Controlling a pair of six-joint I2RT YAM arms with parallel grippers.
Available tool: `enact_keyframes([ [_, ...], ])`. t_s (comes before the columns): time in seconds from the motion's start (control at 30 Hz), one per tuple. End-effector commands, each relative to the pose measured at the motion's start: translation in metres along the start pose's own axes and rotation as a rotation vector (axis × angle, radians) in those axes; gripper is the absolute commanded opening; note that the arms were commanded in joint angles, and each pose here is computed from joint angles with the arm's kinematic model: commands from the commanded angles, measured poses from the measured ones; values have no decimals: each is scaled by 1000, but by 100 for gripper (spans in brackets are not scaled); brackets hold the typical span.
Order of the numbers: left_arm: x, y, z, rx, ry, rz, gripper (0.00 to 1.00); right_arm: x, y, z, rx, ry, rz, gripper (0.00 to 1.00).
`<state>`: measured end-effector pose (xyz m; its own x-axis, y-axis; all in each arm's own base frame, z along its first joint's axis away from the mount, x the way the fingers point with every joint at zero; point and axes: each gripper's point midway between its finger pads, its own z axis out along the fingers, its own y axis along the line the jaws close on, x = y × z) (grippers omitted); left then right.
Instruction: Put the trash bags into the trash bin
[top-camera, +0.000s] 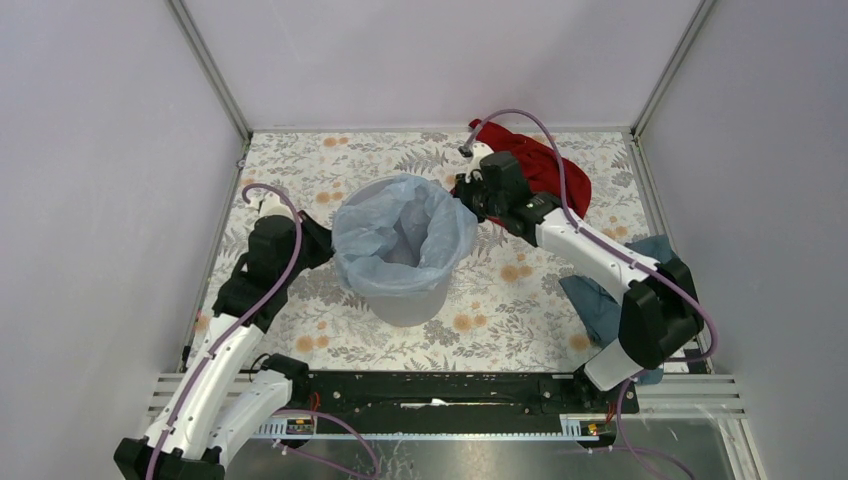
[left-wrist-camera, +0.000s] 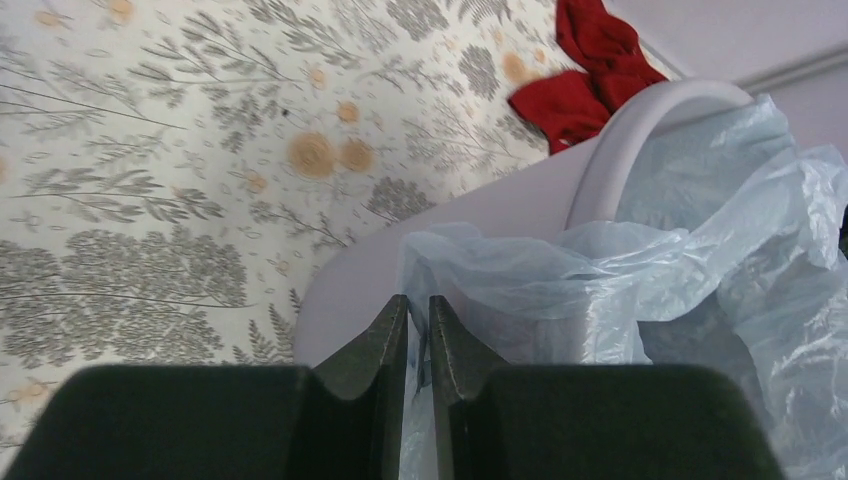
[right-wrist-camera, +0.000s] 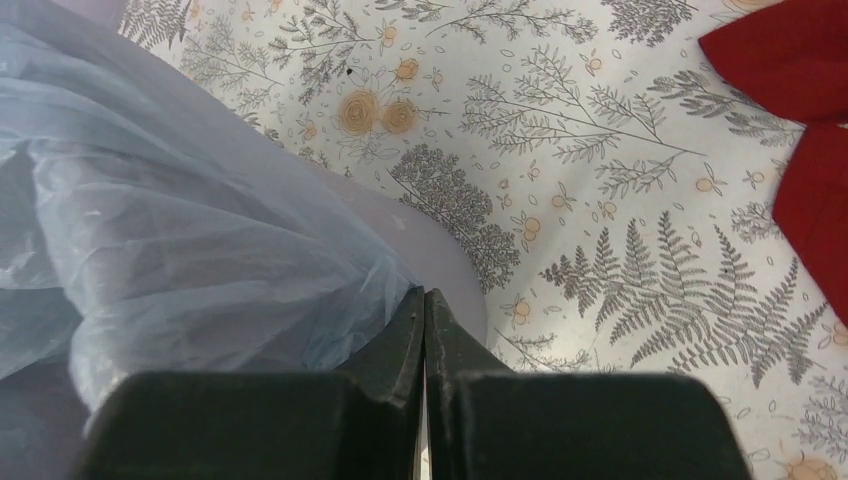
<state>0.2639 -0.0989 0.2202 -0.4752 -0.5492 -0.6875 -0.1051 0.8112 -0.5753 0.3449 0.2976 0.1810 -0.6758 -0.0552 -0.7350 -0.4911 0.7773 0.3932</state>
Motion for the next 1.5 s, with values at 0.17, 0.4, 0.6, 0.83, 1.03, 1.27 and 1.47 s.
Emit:
enact_keyframes([
  [0.17, 44, -14, 18, 129, 165, -49, 12, -32, 38, -31, -167, -84, 15, 17],
  [0.4, 79, 17, 36, 33, 215, -171, 0, -66, 39, -23, -139, -145, -9, 17],
  [0.6, 69, 18, 19, 38, 165, -163, 0, -35, -3, 5, -68, -90, 72, 12],
  [0.83, 46, -1, 6, 78, 131, -139, 3, -12, -30, -3, -27, -74, 105, 15],
  [1.03, 58, -8, 19, 114, 187, -156, 1, 9, -42, -9, -32, -33, 144, 25],
  [1.27, 100, 31, 35, 4, 266, -192, 0, -10, -23, -20, -108, -91, 165, 33],
  [1.47, 104, 33, 23, 13, 273, -192, 0, -5, -28, -9, -103, -68, 176, 38],
])
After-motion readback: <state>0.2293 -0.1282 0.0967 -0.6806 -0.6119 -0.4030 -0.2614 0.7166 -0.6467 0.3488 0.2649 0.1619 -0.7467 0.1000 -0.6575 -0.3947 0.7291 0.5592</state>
